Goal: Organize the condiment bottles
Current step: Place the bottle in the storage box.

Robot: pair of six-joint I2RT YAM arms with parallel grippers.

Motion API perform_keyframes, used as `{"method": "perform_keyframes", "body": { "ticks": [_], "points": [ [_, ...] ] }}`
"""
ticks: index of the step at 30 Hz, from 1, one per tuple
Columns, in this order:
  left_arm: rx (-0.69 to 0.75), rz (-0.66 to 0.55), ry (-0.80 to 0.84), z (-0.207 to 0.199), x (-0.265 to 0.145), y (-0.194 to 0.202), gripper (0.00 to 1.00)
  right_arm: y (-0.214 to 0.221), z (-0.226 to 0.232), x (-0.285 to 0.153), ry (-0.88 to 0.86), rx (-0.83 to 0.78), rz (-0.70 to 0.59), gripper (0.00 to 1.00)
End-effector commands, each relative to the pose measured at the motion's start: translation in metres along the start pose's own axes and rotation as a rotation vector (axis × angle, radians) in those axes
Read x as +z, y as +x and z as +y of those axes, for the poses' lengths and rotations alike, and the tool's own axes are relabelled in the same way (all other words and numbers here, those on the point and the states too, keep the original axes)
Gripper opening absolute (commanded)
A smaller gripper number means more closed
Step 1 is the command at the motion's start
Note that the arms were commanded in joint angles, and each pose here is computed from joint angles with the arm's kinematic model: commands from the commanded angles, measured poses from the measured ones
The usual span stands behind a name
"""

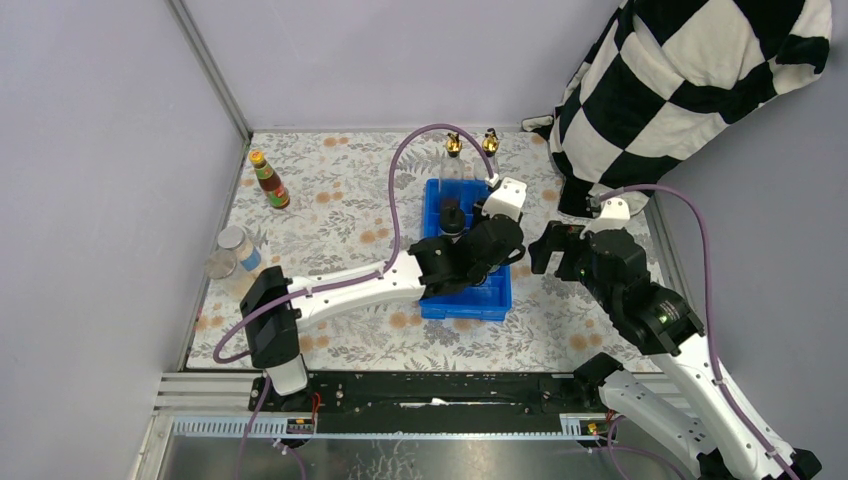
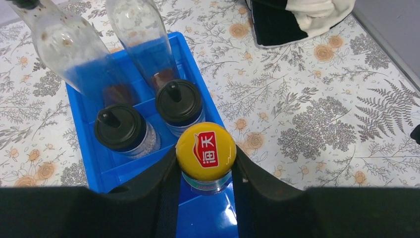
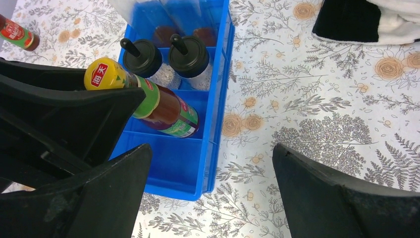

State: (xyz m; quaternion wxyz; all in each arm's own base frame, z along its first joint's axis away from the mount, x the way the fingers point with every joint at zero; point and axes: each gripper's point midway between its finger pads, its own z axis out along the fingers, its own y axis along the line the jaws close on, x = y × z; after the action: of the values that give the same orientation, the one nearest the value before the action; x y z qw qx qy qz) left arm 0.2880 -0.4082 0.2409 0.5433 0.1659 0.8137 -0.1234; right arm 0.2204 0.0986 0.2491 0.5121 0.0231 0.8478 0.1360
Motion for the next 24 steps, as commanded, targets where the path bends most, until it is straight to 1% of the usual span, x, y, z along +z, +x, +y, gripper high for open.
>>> {"method": "perform_keyframes", "body": {
  "ticks": [1,17,24],
  "points": [
    [-0.108,-0.152,-0.001,-0.002,-0.003,-0.039,0.12,0.001,0.005,0.002,-0.027,-0.005,-0.006,1.00],
    [-0.121,-0.147,-0.005,-0.002,0.012,-0.004,0.12,0.017,0.008,0.011,-0.046,-0.003,0.035,1.00],
    [-0.125,-0.124,-0.002,-0.002,0.017,0.014,0.13,0.025,0.008,0.013,-0.053,0.003,0.052,1.00]
  ]
}}
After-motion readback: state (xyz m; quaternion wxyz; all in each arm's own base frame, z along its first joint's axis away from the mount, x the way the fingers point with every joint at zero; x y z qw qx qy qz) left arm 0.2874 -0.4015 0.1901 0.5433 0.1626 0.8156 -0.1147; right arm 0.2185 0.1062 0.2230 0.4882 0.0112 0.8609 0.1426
